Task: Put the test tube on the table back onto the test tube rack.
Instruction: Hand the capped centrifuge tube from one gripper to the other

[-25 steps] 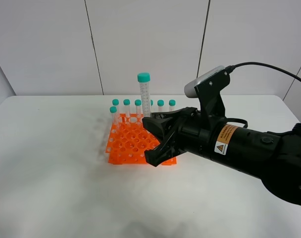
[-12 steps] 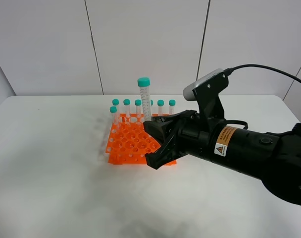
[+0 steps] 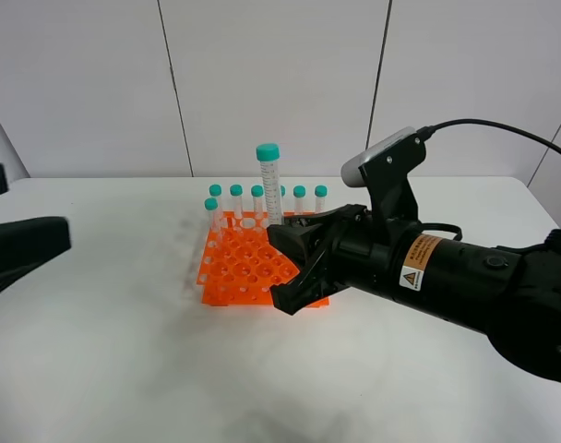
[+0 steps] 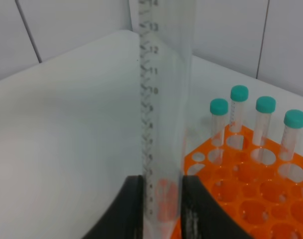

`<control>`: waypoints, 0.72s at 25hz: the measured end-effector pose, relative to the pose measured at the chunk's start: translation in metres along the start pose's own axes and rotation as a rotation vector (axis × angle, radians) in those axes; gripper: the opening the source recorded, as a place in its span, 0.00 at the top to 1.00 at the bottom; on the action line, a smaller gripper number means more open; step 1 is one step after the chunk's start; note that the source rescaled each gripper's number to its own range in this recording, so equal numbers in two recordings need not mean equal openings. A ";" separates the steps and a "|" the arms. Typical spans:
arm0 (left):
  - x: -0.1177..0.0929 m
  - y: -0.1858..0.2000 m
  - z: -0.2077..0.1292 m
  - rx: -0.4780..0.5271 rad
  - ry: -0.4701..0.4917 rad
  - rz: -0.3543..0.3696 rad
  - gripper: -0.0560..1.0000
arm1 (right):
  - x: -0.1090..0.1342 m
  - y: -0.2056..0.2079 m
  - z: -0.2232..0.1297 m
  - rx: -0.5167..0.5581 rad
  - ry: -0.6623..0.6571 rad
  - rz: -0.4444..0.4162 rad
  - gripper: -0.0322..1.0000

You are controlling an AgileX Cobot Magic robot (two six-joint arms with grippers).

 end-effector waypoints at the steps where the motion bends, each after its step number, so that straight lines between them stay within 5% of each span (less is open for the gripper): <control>1: 0.002 -0.010 0.000 0.010 0.004 0.011 0.02 | 0.000 0.000 0.000 -0.002 0.000 0.000 0.97; 10: 0.018 -0.072 -0.007 0.065 0.022 0.077 0.02 | 0.000 0.000 0.001 -0.005 0.007 -0.001 0.97; 18: -0.041 -0.099 0.007 0.071 -0.047 -0.120 0.10 | 0.000 0.000 0.001 -0.005 0.021 -0.001 0.97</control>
Point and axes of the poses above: a point on each arm's last joint axis where the gripper is mounted, y pointing back along that axis away from the gripper, x along the wrist's bending axis when the last joint is at zero, z = x × y, the point moved 5 cm from there along -y, pointing out along that axis toward the gripper, and after that the axes turned 14 degrees about y, right-handed, at the moved point
